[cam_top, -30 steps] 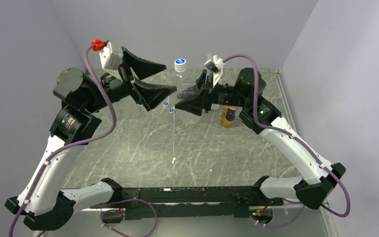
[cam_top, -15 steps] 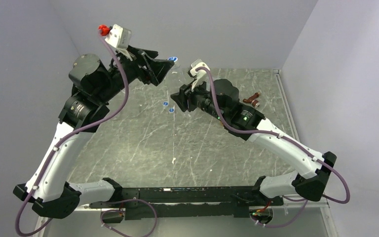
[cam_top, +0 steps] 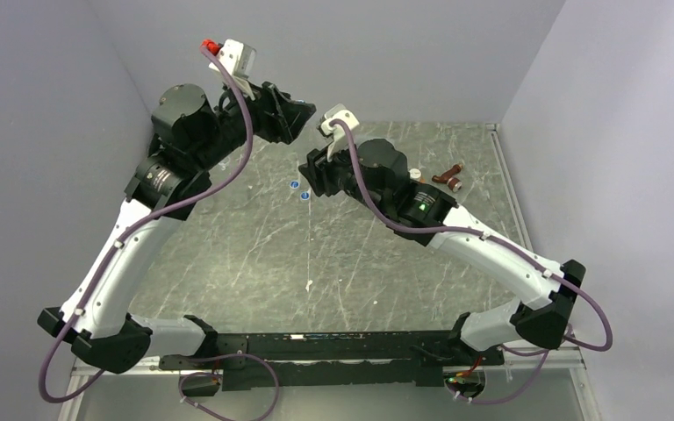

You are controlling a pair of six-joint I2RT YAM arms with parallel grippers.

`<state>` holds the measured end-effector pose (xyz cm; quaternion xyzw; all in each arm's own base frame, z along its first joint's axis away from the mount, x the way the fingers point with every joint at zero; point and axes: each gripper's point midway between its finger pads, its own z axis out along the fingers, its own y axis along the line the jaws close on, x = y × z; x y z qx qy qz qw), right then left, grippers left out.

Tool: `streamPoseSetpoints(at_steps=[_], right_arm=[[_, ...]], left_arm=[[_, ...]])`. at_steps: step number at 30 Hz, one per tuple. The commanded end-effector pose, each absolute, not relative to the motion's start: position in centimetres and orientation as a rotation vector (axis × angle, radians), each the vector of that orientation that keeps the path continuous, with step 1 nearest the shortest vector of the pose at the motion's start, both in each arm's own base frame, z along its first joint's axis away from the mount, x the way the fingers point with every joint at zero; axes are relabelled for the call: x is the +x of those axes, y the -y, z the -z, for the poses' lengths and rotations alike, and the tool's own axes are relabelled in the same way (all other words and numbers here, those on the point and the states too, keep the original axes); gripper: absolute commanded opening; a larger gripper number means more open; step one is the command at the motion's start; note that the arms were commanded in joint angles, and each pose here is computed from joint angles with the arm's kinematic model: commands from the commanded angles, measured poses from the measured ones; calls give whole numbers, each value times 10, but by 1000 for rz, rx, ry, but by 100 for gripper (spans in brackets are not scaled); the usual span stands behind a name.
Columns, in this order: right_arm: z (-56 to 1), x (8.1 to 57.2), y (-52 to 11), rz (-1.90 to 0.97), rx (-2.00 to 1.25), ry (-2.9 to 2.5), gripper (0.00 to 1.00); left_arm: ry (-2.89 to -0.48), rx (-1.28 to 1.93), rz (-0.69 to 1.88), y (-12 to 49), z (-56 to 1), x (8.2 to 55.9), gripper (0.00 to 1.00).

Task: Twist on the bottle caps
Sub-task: Screw the bottle cap onto the plastic bottle.

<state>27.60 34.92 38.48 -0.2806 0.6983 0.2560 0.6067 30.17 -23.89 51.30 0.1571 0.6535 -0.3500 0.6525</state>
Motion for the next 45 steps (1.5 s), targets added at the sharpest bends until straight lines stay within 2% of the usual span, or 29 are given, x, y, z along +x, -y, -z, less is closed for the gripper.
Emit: streamPoseSetpoints(at_steps=[1, 7, 16, 24, 27, 29, 35, 40, 45], right_arm=[[-412, 279, -347, -575, -609, -1557, 0], [-410, 280, -349, -565, -619, -1565, 0], [-405, 282, -352, -554, -625, -1577, 0], [-403, 281, -353, -550, -629, -1581, 0], [-402, 282, -353, -546, -632, -1584, 0], [-403, 282, -352, -544, -629, -1582, 0], [-409, 279, -351, -557, -628, -1569, 0], [-423, 267, -353, -667, -672, -1523, 0], [-444, 234, -352, -984, -820, -1392, 0]], left_arm=[[-1436, 352, 786, 237, -531, 302, 66], [-1449, 339, 779, 238, -527, 308, 62], [-1443, 317, 789, 238, -530, 309, 66], [-1461, 300, 798, 239, -528, 311, 60], [-1466, 306, 804, 241, -527, 311, 53], [-1472, 309, 805, 242, -526, 312, 45], [-1510, 339, 825, 247, -519, 310, 2], [-1513, 386, 867, 253, -518, 300, 0], [-1451, 510, 965, 262, -522, 273, 0]])
